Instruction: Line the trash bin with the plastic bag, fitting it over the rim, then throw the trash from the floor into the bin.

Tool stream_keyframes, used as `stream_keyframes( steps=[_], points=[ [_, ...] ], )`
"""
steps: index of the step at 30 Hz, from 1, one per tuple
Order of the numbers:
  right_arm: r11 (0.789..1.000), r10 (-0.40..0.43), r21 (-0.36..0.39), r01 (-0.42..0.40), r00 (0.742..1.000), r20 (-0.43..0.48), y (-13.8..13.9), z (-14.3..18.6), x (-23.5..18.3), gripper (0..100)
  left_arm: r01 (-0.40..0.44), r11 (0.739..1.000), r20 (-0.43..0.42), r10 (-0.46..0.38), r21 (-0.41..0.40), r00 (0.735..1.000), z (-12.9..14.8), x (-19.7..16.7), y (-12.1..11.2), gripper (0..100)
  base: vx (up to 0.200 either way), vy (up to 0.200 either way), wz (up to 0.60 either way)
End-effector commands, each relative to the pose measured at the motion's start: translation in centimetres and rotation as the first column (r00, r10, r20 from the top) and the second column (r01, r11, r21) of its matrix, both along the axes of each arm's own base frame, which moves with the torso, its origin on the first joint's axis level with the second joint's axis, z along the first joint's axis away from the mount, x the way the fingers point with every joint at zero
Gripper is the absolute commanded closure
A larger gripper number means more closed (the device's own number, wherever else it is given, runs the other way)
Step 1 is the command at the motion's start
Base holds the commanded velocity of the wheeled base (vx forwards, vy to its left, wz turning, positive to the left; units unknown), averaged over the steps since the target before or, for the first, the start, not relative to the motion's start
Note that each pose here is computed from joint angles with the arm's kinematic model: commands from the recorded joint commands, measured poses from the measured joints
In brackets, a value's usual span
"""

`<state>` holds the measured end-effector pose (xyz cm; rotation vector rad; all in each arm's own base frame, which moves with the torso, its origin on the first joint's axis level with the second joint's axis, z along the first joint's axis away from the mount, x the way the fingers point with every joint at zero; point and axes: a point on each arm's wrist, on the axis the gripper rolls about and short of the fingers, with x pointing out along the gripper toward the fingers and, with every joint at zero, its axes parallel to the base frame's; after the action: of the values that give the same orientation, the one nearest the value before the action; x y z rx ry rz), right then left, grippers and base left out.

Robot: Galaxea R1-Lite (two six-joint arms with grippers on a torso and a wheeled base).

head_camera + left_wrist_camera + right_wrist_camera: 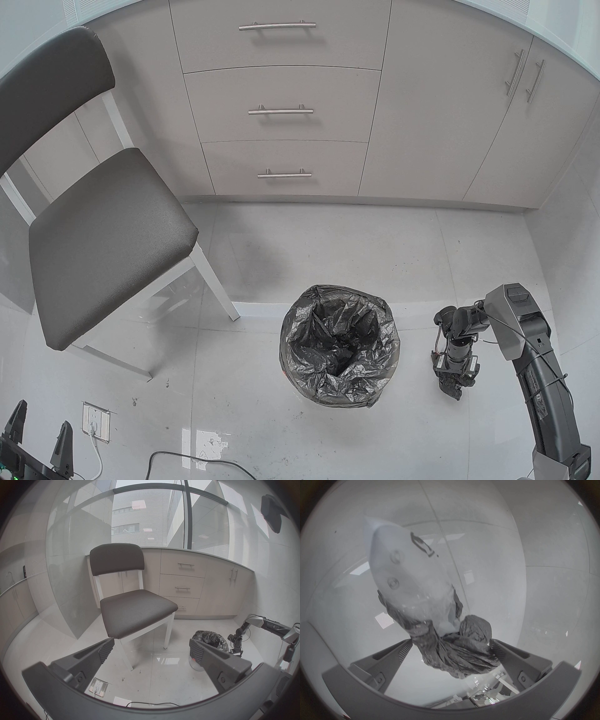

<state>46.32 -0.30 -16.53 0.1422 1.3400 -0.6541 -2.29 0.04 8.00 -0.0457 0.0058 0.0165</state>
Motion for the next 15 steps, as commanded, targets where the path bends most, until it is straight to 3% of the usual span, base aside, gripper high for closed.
stream_keyframes(
  steps=[1, 11, 15],
  points=[
    [1.000, 0.011, 0.003, -0.011, 0.999, -0.031, 0.1, -0.2, -0.3, 0, 0.000, 1.000, 0.002, 0.000, 0.000, 1.000, -0.4, 0.0, 0.0, 0, 0.000, 0.000, 0.00],
    [0.999, 0.048, 0.003, -0.049, 0.987, -0.153, 0.3, -1.6, -1.6, 0, 0.000, 1.000, 0.002, 0.000, 0.000, 1.000, -0.4, 0.0, 0.0, 0, 0.000, 0.000, 0.00],
    [0.999, 0.045, 0.004, -0.046, 0.968, -0.245, 0.4, -2.9, -2.9, 0, 0.000, 1.000, 0.002, 0.001, -0.002, 1.000, -0.4, 0.0, 0.0, 0, 0.000, 0.000, 0.00]
  ],
)
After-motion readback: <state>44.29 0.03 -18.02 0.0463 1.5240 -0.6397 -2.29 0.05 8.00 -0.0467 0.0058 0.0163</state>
